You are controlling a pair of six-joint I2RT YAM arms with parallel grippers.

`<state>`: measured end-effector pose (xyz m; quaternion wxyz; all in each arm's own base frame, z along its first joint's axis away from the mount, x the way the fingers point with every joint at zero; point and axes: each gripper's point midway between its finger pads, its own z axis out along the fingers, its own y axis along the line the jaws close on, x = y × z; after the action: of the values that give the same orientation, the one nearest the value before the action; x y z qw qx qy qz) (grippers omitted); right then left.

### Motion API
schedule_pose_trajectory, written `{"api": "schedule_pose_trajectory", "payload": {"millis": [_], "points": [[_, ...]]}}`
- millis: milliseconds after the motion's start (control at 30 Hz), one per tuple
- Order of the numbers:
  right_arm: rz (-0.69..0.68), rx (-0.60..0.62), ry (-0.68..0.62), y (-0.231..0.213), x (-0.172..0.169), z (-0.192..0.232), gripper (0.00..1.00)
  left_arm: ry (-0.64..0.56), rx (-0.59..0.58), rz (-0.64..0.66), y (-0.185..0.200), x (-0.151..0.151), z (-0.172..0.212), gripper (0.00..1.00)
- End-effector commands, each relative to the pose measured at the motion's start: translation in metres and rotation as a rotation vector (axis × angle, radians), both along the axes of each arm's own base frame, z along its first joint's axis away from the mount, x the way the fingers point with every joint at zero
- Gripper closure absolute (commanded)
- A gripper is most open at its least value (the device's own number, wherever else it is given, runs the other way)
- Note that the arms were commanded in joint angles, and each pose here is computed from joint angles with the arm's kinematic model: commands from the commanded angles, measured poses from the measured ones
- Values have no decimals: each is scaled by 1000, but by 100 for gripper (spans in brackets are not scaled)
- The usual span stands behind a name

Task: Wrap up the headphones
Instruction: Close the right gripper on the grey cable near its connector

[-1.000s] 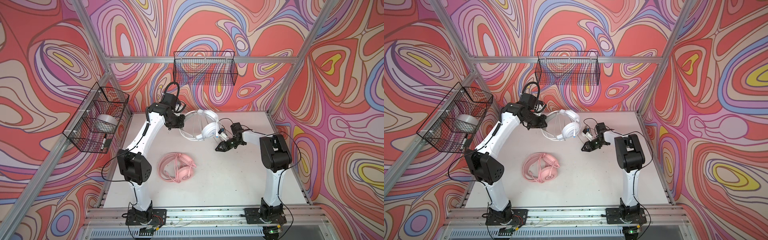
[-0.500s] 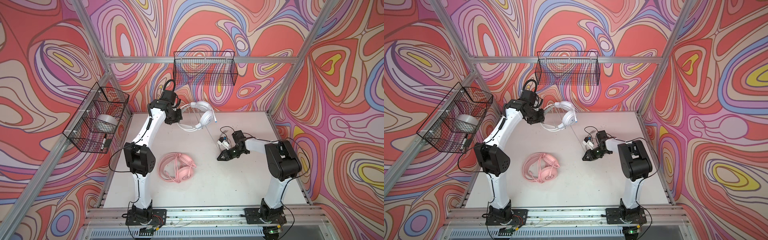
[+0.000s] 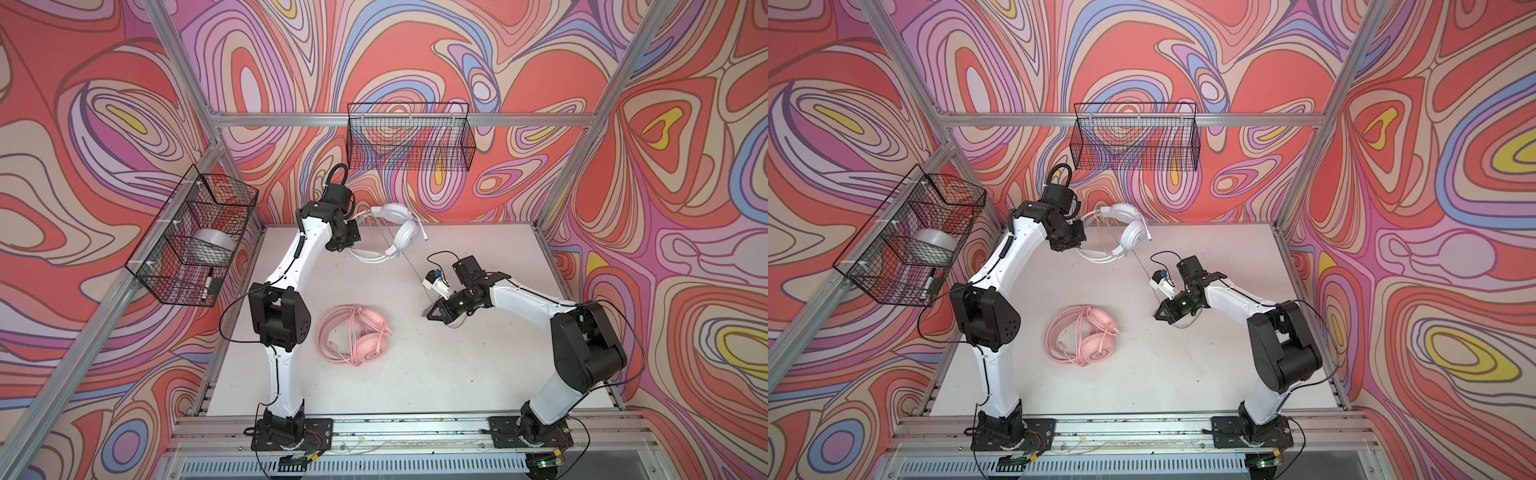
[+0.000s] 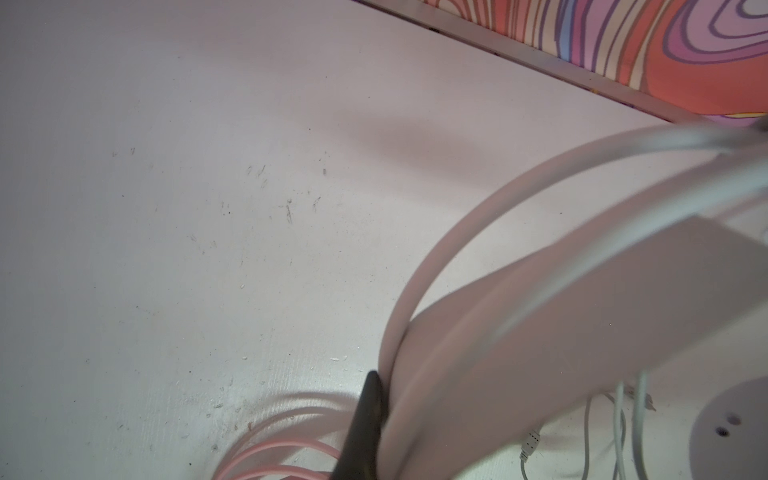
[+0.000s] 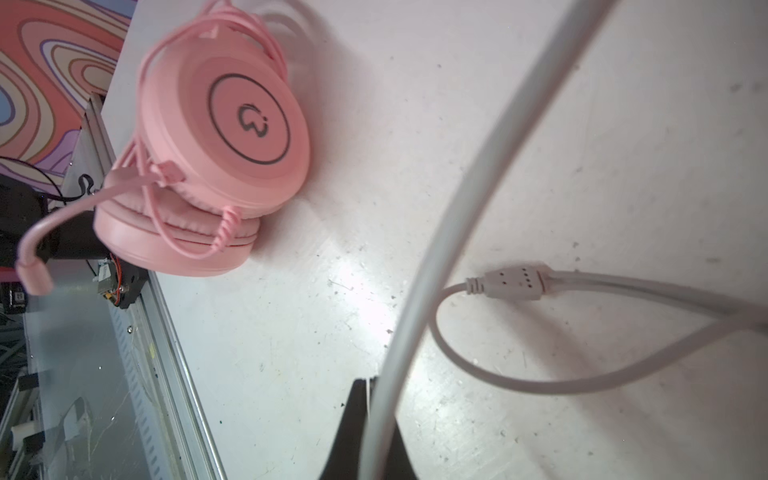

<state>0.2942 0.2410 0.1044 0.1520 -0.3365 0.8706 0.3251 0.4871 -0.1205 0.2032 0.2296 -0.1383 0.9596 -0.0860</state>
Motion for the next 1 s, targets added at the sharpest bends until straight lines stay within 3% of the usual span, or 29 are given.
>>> {"api": "schedule_pose_trajectory", "payload": {"millis": [0,400,633,967], "points": [[92,-45,-20,4,-20,20,100,-17,-2,60,5,8,-7,100],[329,-69,-53,42,-56,68,100,42,96,97,17,4,-38,100],[376,-58,-143,55,-40,101,100,98,231,61,20,-13,-54,100],[390,-188,-229,49,-13,119,100,161,445,-100,12,-25,-64,100]]}}
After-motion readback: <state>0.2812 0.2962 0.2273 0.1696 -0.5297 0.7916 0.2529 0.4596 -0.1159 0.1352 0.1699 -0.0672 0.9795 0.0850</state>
